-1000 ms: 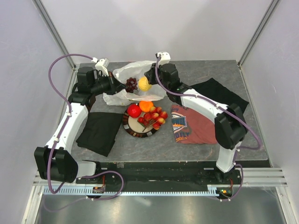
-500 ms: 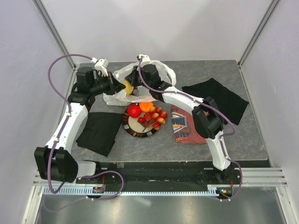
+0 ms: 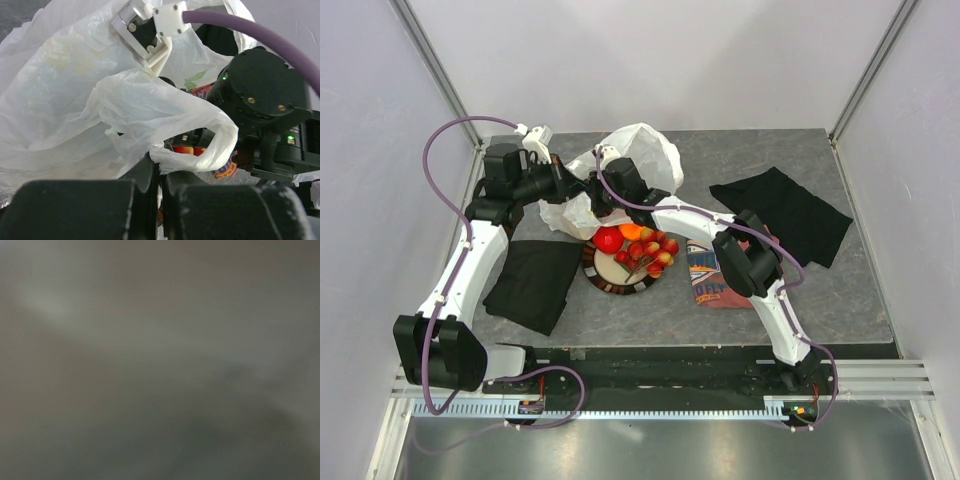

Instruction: Place the fruits into the plastic bag

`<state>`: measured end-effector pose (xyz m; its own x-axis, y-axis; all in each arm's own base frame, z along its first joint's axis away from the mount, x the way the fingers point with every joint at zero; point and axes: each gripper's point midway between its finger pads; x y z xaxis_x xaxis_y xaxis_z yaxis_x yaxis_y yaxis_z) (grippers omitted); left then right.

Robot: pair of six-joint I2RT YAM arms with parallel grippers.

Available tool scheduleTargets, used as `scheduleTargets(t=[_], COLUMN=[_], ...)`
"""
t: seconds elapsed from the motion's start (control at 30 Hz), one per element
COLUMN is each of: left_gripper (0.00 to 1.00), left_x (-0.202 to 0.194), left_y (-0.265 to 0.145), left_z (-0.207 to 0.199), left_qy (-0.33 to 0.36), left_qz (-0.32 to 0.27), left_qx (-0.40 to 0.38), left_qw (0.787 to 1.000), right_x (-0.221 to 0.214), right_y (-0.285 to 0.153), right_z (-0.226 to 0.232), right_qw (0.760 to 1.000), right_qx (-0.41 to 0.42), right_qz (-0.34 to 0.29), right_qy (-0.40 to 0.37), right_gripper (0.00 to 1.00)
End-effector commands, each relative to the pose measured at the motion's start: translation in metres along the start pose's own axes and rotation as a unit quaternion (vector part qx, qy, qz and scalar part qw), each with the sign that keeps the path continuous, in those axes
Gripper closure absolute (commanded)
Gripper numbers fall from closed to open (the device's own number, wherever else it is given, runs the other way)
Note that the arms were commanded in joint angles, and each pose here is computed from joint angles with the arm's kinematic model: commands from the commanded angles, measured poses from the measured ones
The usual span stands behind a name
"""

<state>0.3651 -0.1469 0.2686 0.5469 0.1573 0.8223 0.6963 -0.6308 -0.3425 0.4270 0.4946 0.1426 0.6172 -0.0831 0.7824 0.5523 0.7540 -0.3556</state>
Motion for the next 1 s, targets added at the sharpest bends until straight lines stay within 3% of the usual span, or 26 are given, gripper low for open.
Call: scheduleTargets(t=[0.0,0.17,0.23,0.47,0.73,0.83,0.97], left_gripper=[0.99,0.98,0.98,0.99,0.99,0.98,0.98], left_x=[0.014,0.015,0.015,0.016,0.016,0.016,0.017], left_y=[-0.004,-0.004,-0.004,-0.005,-0.005,-0.005,-0.006], left_z=[-0.009,-0.008,-0.007,-0.006,-0.006,-0.005,-0.007], left_qy=[0.001,0.001,0.001,0.001,-0.001,-0.002,-0.001], left_qz=[-0.016,-0.017,-0.017,-0.019,-0.018,-0.018,-0.019], left_qx=[-0.015,-0.013,-0.013,-0.012,-0.013,-0.012,-0.014], left_qw=[1.000,1.000,1.000,1.000,1.000,1.000,1.000], right_x=[-0.011,-0.016,-0.016,-0.006,-0.003,0.007,0.015], right_y=[0.006,0.007,0.006,0.001,-0.001,-0.006,-0.009], right_z=[-0.010,-0.018,-0.018,-0.011,-0.006,0.001,0.002], right_qw=[1.000,0.999,0.999,1.000,1.000,1.000,1.000], right_qx=[-0.012,-0.027,-0.029,-0.022,-0.012,0.002,0.005], right_qz=[0.017,0.024,0.024,0.014,0.009,-0.002,-0.010], right_qy=[0.002,0.002,0.001,-0.003,0.005,0.005,0.006], right_gripper=[1.00,1.00,0.96,0.69,0.49,0.35,0.24])
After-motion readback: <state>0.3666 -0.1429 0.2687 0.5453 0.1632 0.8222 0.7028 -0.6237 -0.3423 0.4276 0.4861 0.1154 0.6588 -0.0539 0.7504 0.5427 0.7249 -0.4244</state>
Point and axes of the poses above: each gripper's point midway between its finger pads, its own y axis out along the fingers, its own z axis along the line the jaws close on, x = y × z, and after that the axes turned 2 degrees about y, right-handed
